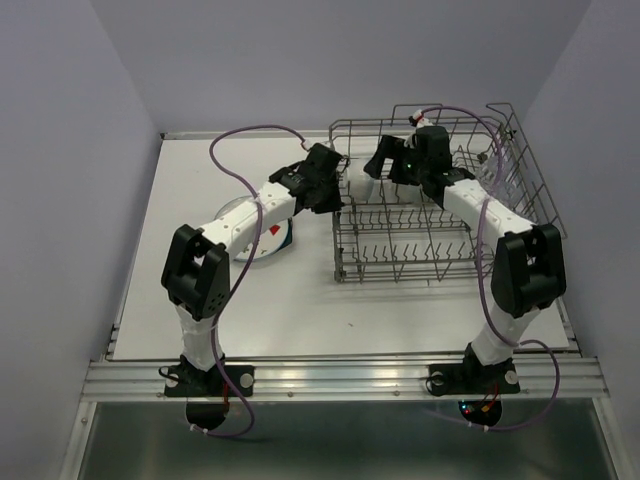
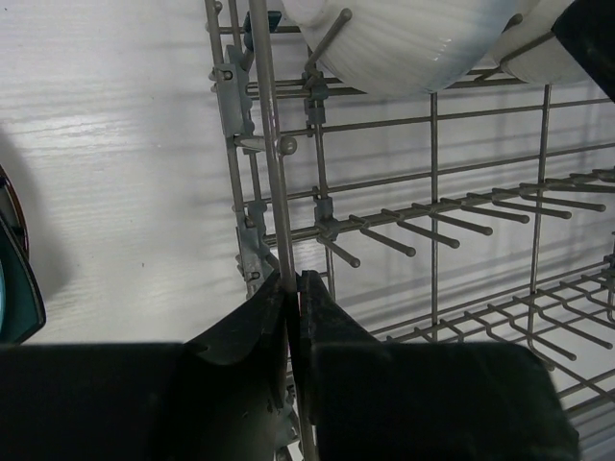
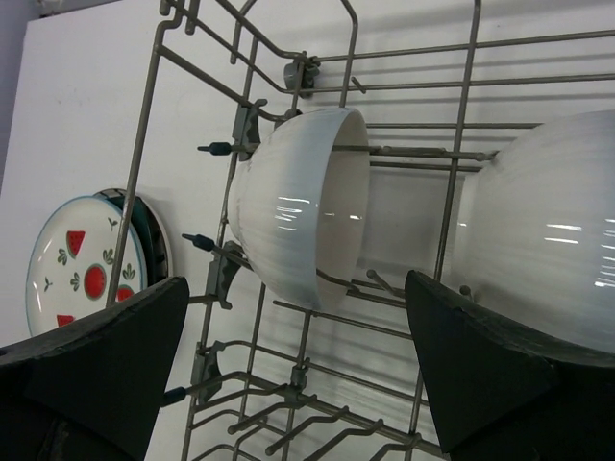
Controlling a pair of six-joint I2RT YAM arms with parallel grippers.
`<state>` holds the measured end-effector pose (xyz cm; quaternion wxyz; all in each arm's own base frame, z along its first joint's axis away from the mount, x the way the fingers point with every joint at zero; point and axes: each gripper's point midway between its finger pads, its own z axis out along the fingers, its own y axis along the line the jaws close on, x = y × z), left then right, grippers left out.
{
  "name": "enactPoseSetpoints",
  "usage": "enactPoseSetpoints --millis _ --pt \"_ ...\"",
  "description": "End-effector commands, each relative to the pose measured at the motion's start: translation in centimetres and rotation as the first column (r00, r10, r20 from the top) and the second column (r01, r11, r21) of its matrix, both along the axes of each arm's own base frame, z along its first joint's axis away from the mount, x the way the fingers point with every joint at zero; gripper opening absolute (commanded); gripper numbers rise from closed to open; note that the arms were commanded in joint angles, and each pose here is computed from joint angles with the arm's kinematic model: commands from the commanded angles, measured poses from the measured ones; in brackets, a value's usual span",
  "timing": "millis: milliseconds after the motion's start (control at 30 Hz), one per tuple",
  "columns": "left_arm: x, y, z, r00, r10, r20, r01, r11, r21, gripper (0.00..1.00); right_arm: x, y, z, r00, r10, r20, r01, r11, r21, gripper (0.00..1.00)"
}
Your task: Unload the mixed dishes from the dish rack
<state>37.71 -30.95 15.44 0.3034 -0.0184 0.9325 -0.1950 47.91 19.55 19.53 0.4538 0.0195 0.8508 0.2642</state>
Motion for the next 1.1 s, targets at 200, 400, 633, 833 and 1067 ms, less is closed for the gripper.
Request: enactPoseSetpoints --millis 200,400,633,833,1067 --pt "1.5 0.0 1.5 0.997 -0.047 0.054 0.043 0.997 0.062 0.05 2.6 2.5 2.4 0.984 0.134 0.119 -0.139 0.99 0.03 1.0" --pt "1.3 -0.2 1.2 0.998 -0.051 0.046 0.048 0.997 0.056 0.04 3.1 3.3 0.9 0.983 0.164 0.083 -0.169 0.984 0.056 0.99" --pt "1.4 0.0 1.3 0.998 -0.041 0.052 0.037 0.997 0.063 0.04 3.4 4.3 -0.8 0.983 0.179 0.025 -0.181 0.977 0.11 0.83" --pt "1.3 0.0 1.1 0.998 -0.038 0.05 0.035 0.998 0.059 0.04 2.8 5.7 -1.4 0.964 0.265 -0.007 -0.257 0.941 0.218 0.74" --pt "1.1 -0.2 1.2 0.998 -0.047 0.05 0.044 0.998 0.041 0.04 3.4 5.1 -2.9 0.961 0.276 -0.026 -0.26 0.93 0.259 0.51"
